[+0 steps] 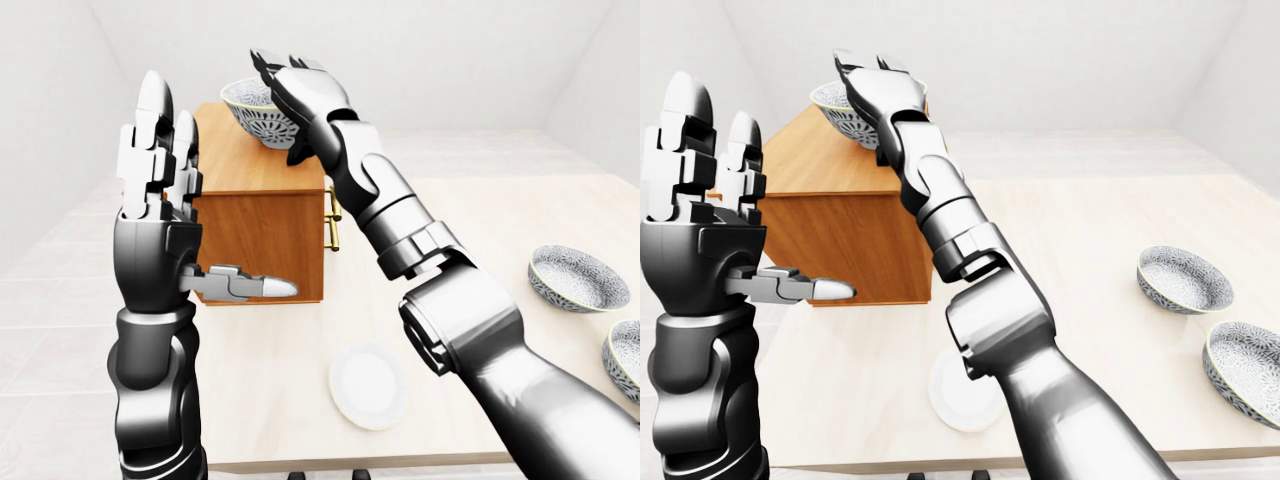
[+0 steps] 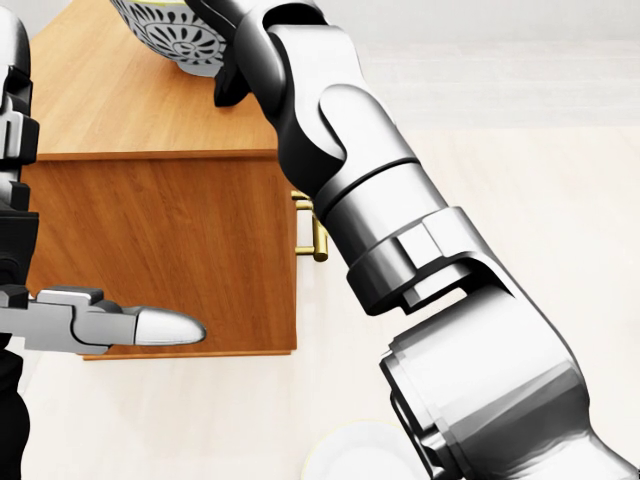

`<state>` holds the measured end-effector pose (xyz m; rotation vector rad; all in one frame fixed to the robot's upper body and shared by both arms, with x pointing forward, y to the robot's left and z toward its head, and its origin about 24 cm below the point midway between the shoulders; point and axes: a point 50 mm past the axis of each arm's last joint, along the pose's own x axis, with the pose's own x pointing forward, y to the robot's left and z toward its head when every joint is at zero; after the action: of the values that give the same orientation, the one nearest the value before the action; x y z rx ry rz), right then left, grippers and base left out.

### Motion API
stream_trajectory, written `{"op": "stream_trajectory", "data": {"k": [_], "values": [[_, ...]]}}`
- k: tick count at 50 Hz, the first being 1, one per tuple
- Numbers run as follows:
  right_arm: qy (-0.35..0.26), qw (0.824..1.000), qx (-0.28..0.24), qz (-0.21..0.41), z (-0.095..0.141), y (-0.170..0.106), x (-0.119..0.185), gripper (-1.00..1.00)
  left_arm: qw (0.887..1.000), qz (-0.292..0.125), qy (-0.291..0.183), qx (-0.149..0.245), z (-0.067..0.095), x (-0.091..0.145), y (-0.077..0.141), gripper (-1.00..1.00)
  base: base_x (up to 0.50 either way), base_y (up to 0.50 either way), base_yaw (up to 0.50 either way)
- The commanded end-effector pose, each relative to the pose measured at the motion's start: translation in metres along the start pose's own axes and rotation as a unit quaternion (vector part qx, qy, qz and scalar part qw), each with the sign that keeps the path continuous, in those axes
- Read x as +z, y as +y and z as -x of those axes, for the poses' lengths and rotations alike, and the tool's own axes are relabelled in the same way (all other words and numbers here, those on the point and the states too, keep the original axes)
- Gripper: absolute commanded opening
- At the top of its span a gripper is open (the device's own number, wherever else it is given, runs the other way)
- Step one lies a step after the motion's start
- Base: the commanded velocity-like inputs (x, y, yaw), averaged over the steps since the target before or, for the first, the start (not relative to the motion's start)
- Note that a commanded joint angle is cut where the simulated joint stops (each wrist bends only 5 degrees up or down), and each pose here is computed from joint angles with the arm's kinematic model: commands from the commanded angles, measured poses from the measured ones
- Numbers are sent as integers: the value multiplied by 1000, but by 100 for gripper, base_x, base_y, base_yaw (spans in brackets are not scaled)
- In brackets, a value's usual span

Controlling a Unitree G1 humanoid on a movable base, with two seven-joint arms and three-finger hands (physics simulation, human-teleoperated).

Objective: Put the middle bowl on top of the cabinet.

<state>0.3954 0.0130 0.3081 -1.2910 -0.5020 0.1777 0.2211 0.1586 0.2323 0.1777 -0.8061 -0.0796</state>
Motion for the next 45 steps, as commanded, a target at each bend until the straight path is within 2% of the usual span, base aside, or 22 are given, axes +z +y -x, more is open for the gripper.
{"op": "stream_trajectory", "data": {"k": [1,2,3,5,6,7,9,12,13,17,26,35,39,45], "values": [[-29,999,14,-38,12,7,2,89,1000,1,4,-1,0,-2,0,100,0,0,0],[-32,999,13,-33,16,8,2,100,1000,0,3,-2,0,-1,-1,100,0,0,0],[-37,999,10,-33,19,7,2,100,1000,0,2,-3,0,-1,-1,100,0,0,0],[-50,998,5,-26,26,4,5,53,1000,0,4,-4,0,-2,-2,100,0,0,0],[-57,998,-2,-21,30,-1,7,58,1000,0,5,-4,0,-2,-2,100,0,0,0],[-61,998,-11,-20,34,-5,8,79,1000,0,8,-5,1,-3,-2,100,0,0,0],[-70,997,-9,-10,41,-6,11,100,1000,0,8,-6,1,-3,-2,100,0,0,0],[-82,996,-43,-1,51,-23,17,100,1000,-1,8,-7,1,-3,-3,100,0,0,0],[-87,995,-36,14,56,-24,20,100,1000,-1,6,-8,1,-2,-3,100,0,0,0],[-89,993,-60,42,70,-41,24,100,1000,-1,13,-10,1,-5,-4,100,0,0,0],[-88,989,-88,78,94,-71,31,100,1000,-3,15,-11,1,-6,-4,100,0,0,0],[-42,986,-127,96,123,-74,7,100,1000,-4,15,-10,1,-6,-4,100,0,0,0],[-16,990,-113,79,131,-62,-14,100,1000,-9,16,-3,0,-7,-2,100,0,0,0],[7,989,-123,84,151,-56,-29,100,1000,-14,17,-2,-1,-8,-2,100,0,0,0]]}}
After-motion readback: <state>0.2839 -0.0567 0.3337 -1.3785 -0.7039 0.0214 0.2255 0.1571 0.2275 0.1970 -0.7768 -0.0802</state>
